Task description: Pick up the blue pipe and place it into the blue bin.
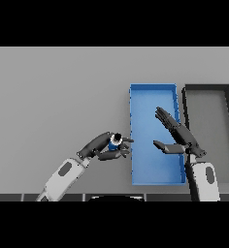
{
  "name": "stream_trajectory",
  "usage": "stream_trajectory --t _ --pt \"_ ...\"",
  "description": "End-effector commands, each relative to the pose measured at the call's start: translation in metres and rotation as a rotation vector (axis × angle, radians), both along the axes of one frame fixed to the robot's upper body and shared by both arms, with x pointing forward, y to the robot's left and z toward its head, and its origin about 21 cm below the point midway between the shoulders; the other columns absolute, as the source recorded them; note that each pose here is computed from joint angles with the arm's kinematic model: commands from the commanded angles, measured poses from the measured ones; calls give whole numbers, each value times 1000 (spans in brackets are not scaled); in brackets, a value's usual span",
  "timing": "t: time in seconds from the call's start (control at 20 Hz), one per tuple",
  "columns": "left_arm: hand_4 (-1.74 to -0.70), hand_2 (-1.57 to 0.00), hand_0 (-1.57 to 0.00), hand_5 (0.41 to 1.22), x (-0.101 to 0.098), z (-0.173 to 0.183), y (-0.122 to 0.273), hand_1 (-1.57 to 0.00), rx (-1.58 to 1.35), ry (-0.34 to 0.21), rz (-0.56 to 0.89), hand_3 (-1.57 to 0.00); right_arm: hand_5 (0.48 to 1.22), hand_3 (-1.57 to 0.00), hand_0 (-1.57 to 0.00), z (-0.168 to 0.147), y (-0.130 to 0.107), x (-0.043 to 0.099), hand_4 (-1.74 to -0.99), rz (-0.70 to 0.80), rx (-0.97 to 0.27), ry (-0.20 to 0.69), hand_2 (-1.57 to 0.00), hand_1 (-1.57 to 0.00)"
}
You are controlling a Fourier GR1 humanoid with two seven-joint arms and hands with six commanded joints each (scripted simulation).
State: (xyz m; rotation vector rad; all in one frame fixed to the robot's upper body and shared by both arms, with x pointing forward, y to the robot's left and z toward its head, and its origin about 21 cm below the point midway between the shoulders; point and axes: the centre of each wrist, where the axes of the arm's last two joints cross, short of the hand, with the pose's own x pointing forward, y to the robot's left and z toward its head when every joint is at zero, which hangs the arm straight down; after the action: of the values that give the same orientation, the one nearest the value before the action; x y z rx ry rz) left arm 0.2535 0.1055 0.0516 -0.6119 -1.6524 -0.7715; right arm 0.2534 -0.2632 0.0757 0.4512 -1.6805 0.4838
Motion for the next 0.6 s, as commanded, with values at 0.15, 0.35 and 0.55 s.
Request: stream_trajectory --t 0.15,0.35,0.55 --pt "-1731 -1571 -1571 1221 -1 -4 -1 -1571 17 0 -2 -1442 507 1 1 41 18 7 -1335 241 -44 -47 1 1" --pt "-1730 -1571 -1571 1221 -5 0 -4 -1571 24 -11 -2 -1440 490 1 1 74 51 15 -1335 399 -87 -97 1 1" --pt "-1730 -1571 -1571 1221 -4 -2 -5 -1571 15 -4 -13 -1439 490 1 1 90 70 20 -1318 499 -134 -147 1 1"
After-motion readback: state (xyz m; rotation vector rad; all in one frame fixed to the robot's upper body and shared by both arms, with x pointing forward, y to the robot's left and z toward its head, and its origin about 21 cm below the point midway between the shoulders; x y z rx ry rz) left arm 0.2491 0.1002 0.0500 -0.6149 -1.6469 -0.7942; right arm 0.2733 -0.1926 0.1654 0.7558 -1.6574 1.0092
